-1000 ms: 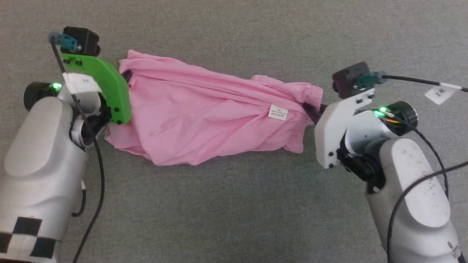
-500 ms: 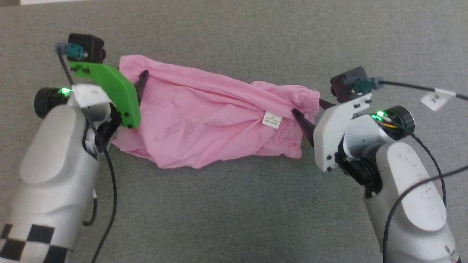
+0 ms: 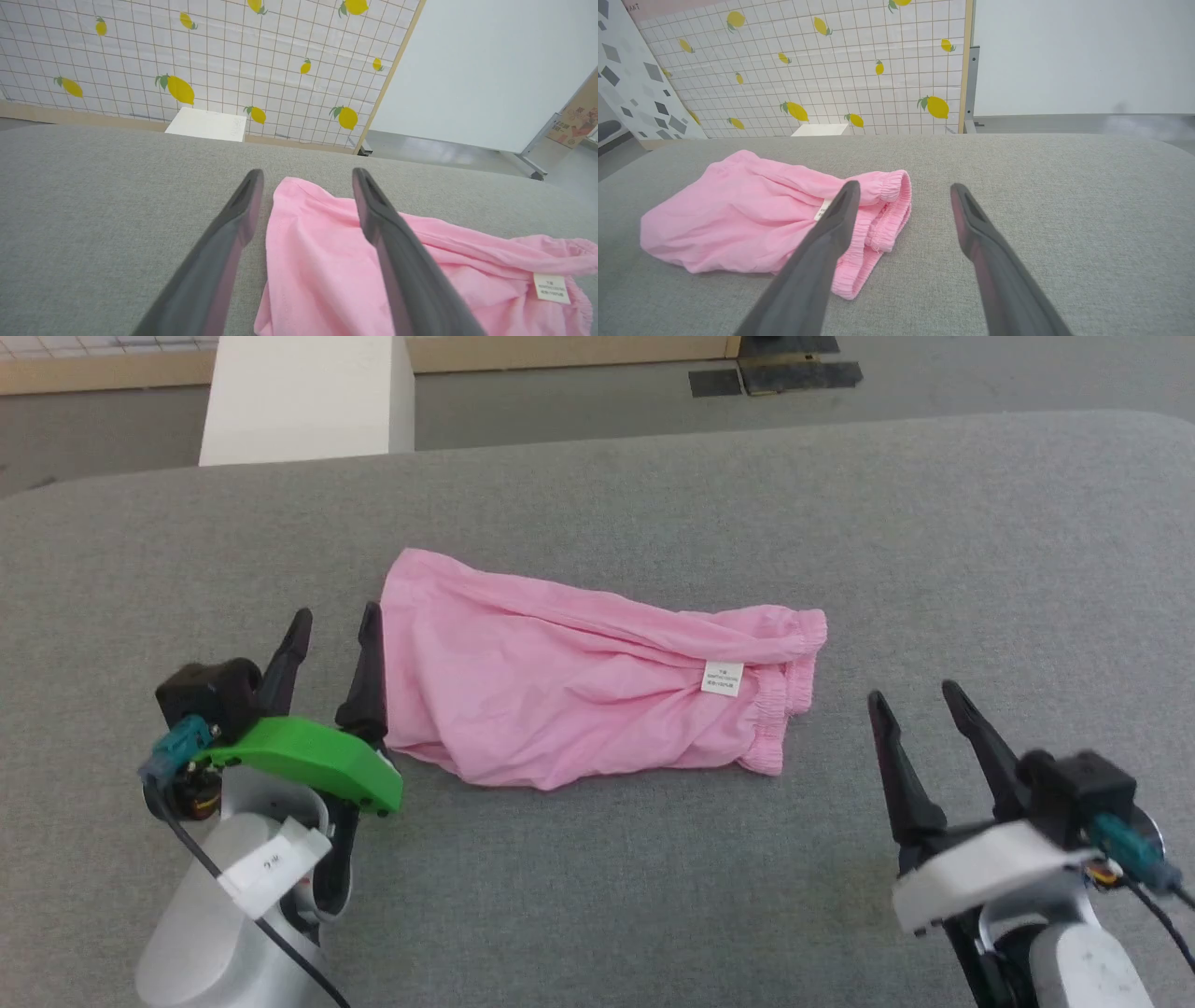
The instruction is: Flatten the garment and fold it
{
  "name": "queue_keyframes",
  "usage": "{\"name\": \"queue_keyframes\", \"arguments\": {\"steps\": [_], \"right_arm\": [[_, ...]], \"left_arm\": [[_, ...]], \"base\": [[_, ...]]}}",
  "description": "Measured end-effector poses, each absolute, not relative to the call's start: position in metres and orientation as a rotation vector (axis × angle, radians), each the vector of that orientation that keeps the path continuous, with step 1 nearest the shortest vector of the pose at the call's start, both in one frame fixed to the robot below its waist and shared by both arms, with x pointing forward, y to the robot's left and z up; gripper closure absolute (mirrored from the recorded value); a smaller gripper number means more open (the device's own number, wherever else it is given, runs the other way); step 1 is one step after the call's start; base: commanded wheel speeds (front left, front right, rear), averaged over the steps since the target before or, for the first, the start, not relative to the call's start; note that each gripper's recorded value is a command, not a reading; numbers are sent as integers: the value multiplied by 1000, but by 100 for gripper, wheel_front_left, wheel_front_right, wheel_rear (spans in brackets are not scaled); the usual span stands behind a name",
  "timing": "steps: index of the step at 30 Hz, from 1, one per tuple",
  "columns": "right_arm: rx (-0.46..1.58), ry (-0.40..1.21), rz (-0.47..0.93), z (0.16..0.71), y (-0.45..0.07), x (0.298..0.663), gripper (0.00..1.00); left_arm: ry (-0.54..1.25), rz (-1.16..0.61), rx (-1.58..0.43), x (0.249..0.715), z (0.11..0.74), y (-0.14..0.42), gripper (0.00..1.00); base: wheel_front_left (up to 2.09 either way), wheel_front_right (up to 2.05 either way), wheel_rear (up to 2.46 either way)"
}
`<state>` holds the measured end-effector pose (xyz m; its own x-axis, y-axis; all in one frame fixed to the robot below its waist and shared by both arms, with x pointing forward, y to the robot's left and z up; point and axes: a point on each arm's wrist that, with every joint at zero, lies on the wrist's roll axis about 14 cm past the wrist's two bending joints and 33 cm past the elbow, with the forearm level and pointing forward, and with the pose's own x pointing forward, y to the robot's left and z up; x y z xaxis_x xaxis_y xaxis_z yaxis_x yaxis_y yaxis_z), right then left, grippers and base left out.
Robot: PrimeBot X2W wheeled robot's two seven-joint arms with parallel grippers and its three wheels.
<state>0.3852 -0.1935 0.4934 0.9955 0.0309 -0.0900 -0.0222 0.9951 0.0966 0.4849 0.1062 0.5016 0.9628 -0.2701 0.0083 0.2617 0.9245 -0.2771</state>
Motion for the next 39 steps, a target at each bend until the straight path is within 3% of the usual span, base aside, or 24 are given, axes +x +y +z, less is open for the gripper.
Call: {"name": "queue_keyframes", "arguments": {"steps": [5,13,23,32,33,34,35,36,39], "right_arm": [[91,35,13,494,-196,371,0],[81,54,1,489,-198,364,0],[83,53,-7,489,-199,361,0],[89,53,-22,488,-204,359,0],[89,52,-21,488,-203,360,0],[90,51,-18,488,-203,360,0],[90,51,-16,488,-202,361,0],[91,50,-14,488,-201,361,0],[93,50,-4,488,-198,363,0]], "left_arm": [[32,-253,-281,479,498,110,0],[227,-227,-234,494,452,106,0],[641,-163,-115,499,383,106,0],[873,-216,-97,490,370,93,0],[892,-230,-95,487,370,91,22],[905,-237,-98,485,371,90,61],[916,-244,-97,483,371,89,88],[924,-252,-96,482,372,88,100],[937,-287,-109,474,373,81,100]], "base": [[0,0,0],[0,0,0],[0,0,0],[0,0,0],[0,0,0],[0,0,0],[0,0,0],[0,0,0],[0,0,0]]}}
